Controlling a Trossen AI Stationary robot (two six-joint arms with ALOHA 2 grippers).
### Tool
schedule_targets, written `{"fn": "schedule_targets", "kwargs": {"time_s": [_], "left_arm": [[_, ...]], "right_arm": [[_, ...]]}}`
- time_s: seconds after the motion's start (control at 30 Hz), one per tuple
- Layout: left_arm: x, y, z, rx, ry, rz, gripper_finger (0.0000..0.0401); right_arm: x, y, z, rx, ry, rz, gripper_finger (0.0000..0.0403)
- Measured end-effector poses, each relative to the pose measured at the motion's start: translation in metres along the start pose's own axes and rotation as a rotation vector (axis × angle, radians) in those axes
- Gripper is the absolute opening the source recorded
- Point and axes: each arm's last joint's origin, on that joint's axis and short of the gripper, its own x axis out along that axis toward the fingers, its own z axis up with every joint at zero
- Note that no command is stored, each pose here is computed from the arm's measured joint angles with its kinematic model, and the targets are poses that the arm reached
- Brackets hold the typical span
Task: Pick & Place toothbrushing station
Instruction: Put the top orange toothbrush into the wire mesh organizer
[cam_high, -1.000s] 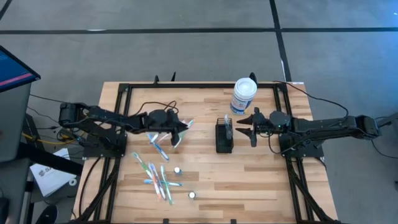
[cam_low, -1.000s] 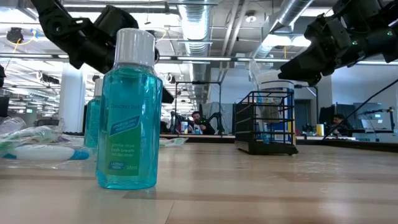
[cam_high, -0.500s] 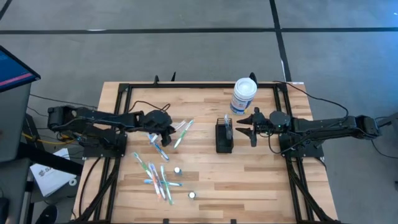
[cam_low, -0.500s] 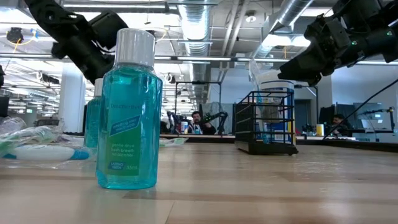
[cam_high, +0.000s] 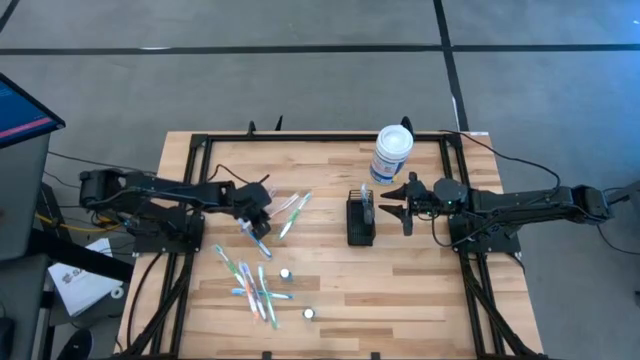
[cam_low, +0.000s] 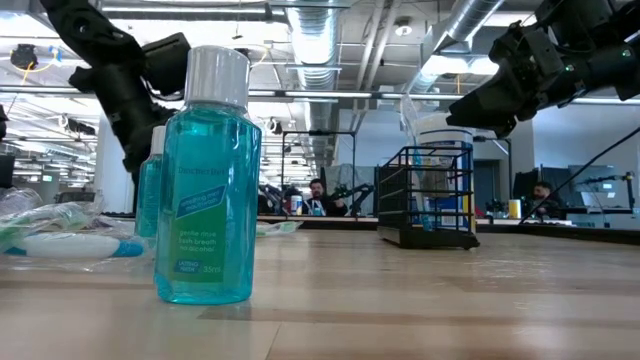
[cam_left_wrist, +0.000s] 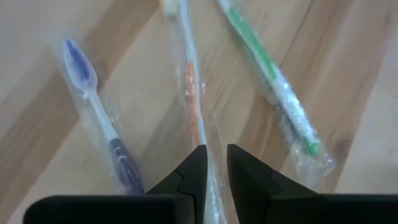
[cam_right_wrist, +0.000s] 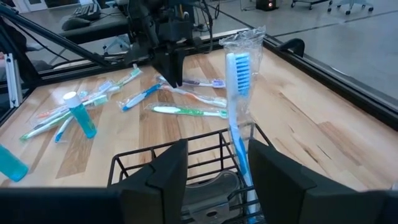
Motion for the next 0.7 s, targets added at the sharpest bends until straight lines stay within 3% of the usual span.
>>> {"fn": "schedule_targets", "kwargs": {"time_s": [0.7], "left_arm": [[0.0105, -0.0001, -0.0054, 0.005, 0.078, -0.013, 0.0058]], "right_arm": [[0.0, -0.0002, 0.0, 0.0, 0.0, -0.001, 0.0152]]}}
